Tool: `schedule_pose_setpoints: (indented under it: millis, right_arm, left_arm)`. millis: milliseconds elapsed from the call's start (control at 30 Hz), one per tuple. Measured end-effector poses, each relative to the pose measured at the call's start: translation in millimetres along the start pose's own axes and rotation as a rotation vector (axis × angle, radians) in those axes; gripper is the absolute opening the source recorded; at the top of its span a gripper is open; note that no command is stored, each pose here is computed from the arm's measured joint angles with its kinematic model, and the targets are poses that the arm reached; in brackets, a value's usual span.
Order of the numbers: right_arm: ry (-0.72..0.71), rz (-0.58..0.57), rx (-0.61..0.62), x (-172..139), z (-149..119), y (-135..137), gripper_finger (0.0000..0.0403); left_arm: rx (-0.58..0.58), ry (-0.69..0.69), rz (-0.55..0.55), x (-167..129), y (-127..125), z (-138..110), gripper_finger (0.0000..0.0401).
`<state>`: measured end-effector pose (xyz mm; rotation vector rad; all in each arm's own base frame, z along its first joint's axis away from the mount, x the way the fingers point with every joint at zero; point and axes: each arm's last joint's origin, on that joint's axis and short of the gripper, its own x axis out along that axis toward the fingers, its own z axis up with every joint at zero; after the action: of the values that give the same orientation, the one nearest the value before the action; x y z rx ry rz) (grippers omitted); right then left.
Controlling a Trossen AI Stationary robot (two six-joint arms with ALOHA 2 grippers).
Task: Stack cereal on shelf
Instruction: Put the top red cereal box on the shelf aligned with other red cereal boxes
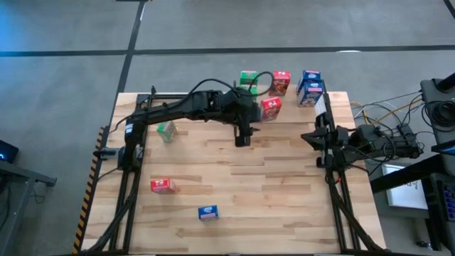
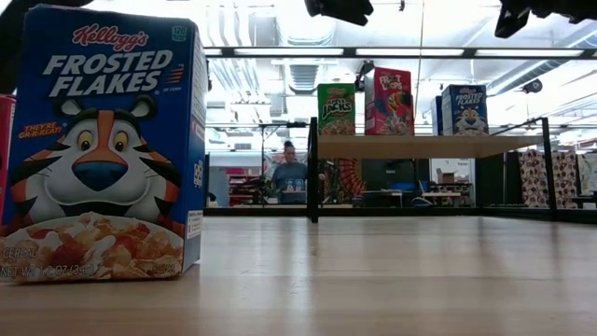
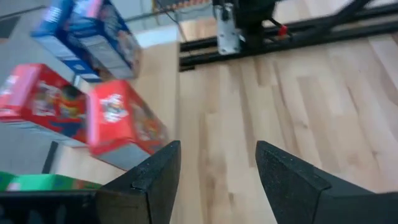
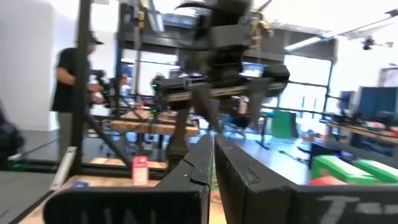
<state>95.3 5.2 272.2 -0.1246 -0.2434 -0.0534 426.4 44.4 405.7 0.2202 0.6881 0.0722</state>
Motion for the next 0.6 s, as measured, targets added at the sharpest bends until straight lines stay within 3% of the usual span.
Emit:
schedule_pose_setpoints:
  millis: [267,400,600]
  right_arm:
    - [0.007,-0.030,0.012,0,0,-1,0.0009]
    - [0.011,-0.033,0.015,2,-1,-1,0.0009]
    - [0.063,-0.125,0.042,10,1,-3,0.0009]
  left_arm:
    - [-0.005,-0.015,0.066,-13,-15,-19,0.0191]
    - [-0.029,-0.125,0.089,-32,-18,-37,0.0191]
    - [-0.069,-0.269,0.117,-55,-25,-80,0.0191]
